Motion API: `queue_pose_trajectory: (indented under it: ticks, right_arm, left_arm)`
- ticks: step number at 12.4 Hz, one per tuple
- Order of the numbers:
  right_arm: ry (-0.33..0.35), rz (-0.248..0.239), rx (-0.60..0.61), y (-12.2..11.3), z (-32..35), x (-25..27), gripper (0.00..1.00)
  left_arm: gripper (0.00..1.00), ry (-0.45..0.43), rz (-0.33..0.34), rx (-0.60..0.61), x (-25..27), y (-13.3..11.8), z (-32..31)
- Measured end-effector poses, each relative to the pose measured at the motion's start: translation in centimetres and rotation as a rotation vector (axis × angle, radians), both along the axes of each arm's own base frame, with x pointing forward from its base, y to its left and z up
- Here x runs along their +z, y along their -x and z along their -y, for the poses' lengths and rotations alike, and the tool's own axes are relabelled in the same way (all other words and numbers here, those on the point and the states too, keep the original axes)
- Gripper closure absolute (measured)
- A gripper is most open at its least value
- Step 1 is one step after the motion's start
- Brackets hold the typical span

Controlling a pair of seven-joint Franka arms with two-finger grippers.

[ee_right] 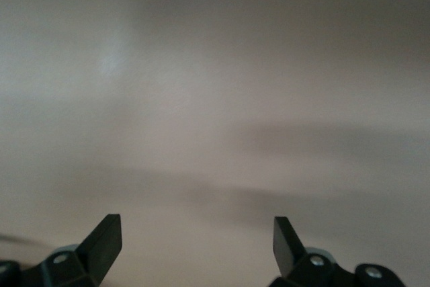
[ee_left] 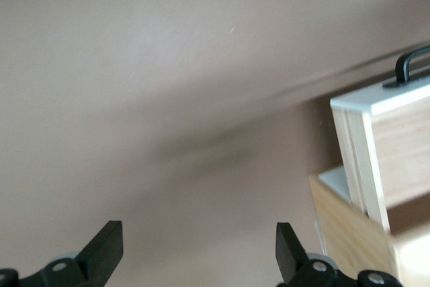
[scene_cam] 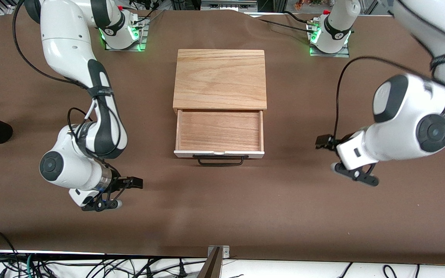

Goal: Pull top drawer with both arms simultaneously

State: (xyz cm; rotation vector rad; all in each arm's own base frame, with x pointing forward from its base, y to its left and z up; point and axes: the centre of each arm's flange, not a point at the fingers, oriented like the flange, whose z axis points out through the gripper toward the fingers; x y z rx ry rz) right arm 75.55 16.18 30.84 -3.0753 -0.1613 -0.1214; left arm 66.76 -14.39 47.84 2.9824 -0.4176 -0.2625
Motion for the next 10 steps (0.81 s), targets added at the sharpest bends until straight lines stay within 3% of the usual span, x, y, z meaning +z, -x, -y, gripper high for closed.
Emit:
queue_pose_trajectory:
  ticks: [2, 4, 6, 8, 10]
  right_arm:
    - [0.104, 0.058, 0.025, 0.9, 0.9, 5.9, 0.00]
    - [0.116, 0.097, -0.031, 2.1, 6.7, 12.2, 0.00]
    - [0.091, 0.139, -0.113, 5.0, 13.7, 19.3, 0.00]
    - [0.066, 0.135, -0.155, 9.1, 16.8, 24.8, 0.00]
    - [0.052, 0.091, -0.153, 12.1, 16.9, 27.2, 0.00]
  left_arm:
    - [0.00, -0.035, 0.003, 0.027, 5.7, 2.7, -1.1]
    - [0.00, -0.061, 0.026, 0.069, 9.5, 5.3, -3.1]
    - [0.00, -0.091, 0.082, 0.120, 10.4, 7.6, -6.2]
    - [0.00, -0.103, 0.148, 0.135, 10.3, 10.5, -7.0]
    - [0.00, -0.116, 0.142, 0.156, 10.4, 13.1, -6.8]
